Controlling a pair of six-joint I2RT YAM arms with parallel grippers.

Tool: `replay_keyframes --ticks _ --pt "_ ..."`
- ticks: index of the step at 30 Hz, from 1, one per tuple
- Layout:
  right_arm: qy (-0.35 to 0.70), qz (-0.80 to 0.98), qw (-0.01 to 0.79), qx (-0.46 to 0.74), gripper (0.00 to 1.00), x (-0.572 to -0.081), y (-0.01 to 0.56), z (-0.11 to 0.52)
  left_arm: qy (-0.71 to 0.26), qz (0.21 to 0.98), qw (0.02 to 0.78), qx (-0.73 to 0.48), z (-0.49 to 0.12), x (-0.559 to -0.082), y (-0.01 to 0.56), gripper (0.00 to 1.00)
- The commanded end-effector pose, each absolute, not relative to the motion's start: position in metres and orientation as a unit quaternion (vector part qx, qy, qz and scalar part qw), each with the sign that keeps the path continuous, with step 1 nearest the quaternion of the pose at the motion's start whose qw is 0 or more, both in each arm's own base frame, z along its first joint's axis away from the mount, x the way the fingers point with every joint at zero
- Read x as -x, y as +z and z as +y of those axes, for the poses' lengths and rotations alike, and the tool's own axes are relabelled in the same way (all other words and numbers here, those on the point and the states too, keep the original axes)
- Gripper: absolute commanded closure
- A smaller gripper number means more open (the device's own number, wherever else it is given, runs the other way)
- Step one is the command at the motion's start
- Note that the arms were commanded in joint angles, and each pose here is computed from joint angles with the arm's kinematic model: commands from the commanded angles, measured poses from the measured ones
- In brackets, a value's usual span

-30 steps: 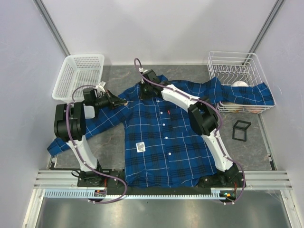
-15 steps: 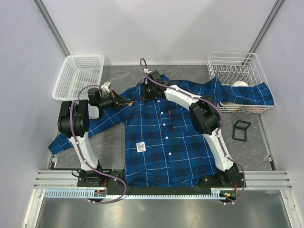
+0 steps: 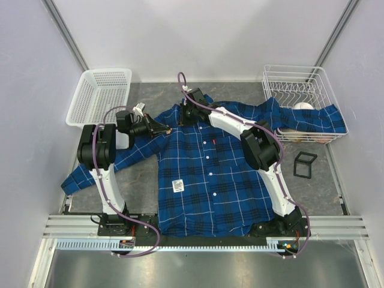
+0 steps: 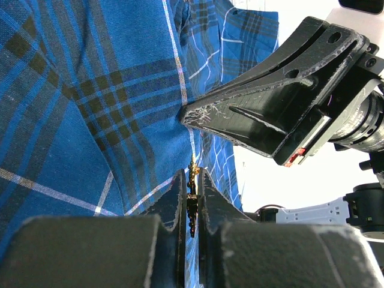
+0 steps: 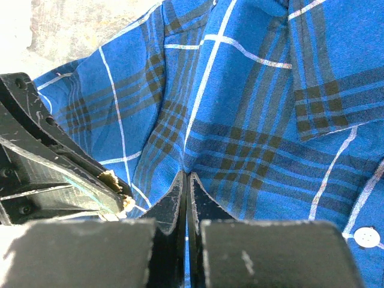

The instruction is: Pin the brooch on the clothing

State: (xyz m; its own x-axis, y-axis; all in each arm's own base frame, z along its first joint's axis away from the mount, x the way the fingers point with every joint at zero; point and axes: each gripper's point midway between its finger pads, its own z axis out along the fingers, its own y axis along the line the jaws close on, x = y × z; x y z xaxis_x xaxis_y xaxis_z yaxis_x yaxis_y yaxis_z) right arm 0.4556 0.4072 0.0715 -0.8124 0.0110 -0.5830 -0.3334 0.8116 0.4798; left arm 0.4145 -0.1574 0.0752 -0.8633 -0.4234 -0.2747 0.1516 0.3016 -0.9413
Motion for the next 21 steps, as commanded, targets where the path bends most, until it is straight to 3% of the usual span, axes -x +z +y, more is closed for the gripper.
replay_keyframes --ticks 1,21 --pt "0.324 0.885 0.323 0.089 1.0 -0.4594 0.1154 0.4128 -0.595 0.762 0.239 0.091 -0.1629 -0.4195 0.0772 0.98" --pt "0.315 0.885 0.331 0.085 1.0 -0.4657 0.1141 0.4089 -0.582 0.77 0.238 0.11 -0.1559 -0.4196 0.0686 0.98"
